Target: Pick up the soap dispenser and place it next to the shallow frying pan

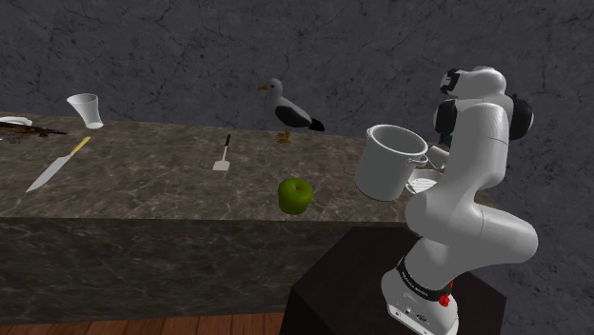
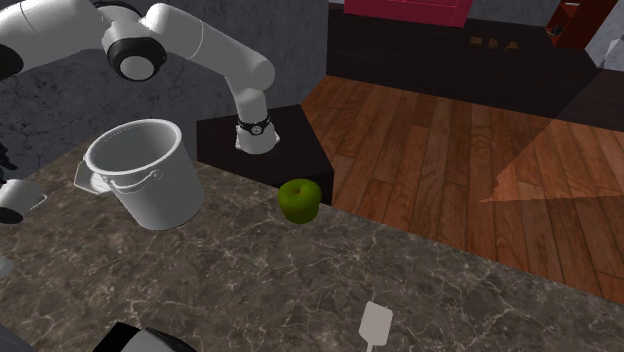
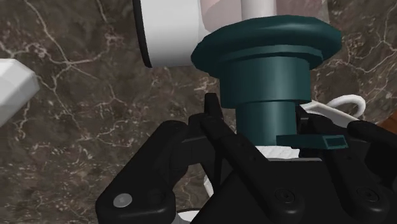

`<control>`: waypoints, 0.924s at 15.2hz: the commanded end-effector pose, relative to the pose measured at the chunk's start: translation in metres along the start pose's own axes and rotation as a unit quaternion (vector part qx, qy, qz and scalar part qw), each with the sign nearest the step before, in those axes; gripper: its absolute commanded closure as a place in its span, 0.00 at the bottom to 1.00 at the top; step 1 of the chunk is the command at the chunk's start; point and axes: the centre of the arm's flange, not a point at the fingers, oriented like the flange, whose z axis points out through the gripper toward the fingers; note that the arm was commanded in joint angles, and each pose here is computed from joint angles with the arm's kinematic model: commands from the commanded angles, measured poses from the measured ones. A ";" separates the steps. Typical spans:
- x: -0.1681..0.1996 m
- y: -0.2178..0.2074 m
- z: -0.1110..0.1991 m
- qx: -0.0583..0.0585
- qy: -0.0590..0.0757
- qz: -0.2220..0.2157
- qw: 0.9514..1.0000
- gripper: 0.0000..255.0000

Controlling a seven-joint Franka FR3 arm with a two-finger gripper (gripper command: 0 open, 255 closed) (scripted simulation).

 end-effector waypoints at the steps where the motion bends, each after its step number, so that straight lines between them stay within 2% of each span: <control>1: -0.003 -0.006 -0.001 0.003 0.000 0.004 1.000 1.00; 11: 0.004 -0.012 -0.050 0.003 0.000 0.004 1.000 1.00; 14: 0.030 0.017 -0.050 0.003 0.000 0.004 1.000 1.00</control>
